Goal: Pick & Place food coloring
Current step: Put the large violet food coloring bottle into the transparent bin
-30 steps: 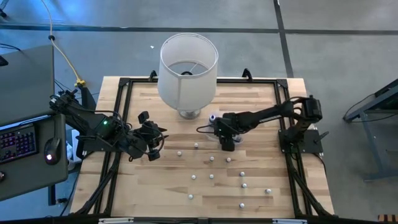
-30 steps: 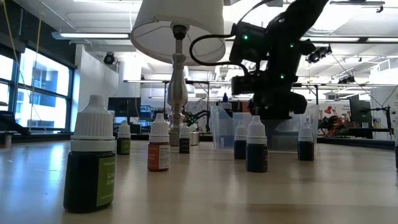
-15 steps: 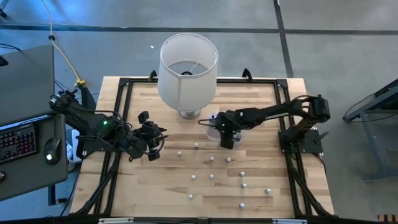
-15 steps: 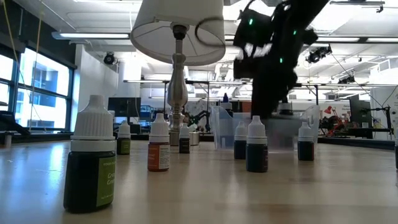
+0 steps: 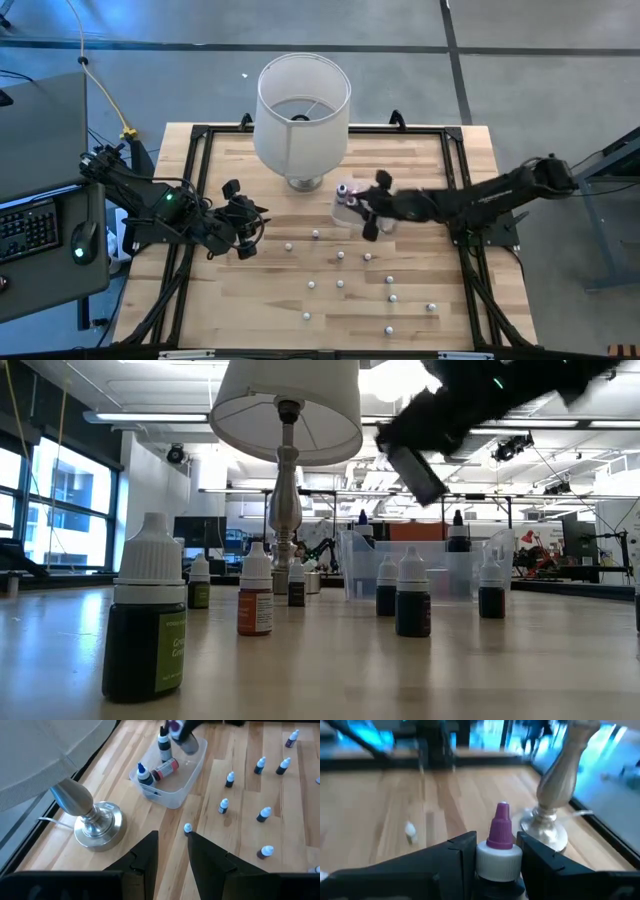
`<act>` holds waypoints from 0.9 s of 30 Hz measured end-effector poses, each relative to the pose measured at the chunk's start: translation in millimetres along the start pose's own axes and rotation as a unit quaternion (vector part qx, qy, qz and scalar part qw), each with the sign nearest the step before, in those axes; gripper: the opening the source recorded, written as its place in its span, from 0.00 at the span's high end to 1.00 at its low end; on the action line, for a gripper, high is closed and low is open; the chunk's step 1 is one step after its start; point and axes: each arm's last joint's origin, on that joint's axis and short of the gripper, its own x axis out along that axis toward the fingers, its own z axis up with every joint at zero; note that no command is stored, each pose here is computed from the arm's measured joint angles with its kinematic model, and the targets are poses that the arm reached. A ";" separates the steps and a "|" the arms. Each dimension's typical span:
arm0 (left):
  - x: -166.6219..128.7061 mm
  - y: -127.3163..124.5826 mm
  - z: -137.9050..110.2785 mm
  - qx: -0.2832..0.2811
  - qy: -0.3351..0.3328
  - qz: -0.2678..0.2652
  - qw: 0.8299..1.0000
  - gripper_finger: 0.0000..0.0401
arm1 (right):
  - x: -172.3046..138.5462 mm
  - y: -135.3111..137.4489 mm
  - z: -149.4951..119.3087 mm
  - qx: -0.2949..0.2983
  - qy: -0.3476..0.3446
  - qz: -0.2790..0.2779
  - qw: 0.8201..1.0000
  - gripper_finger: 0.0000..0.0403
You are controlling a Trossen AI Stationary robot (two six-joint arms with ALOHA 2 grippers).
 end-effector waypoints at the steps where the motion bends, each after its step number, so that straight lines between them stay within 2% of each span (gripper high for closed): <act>1: 0.0 0.0 0.0 0.000 0.000 0.000 1.000 0.74 | -3.9 -0.1 -12.8 0.006 -0.025 -0.014 1.000 0.71; 6: 0.1 0.0 -0.1 0.000 0.000 0.001 1.000 0.74 | -25.4 -9.3 -57.4 0.044 -0.124 -0.092 0.987 0.70; 10: 0.3 -0.1 -0.1 0.000 -0.001 0.002 1.000 0.74 | -32.7 -16.1 -83.4 0.036 -0.098 -0.118 0.988 0.71; 12: 0.8 -0.5 -0.2 0.001 0.000 0.003 1.000 0.74 | -33.8 -18.4 -91.4 0.053 -0.087 -0.119 0.988 0.71; 15: 0.9 -0.6 -0.2 0.001 0.000 0.002 1.000 0.74 | -34.7 -20.1 -97.7 0.068 -0.079 -0.120 0.987 0.69; 27: 0.8 -0.6 -0.1 0.001 -0.001 0.002 1.000 0.74 | -34.9 -21.4 -99.9 0.049 -0.070 -0.126 0.988 0.67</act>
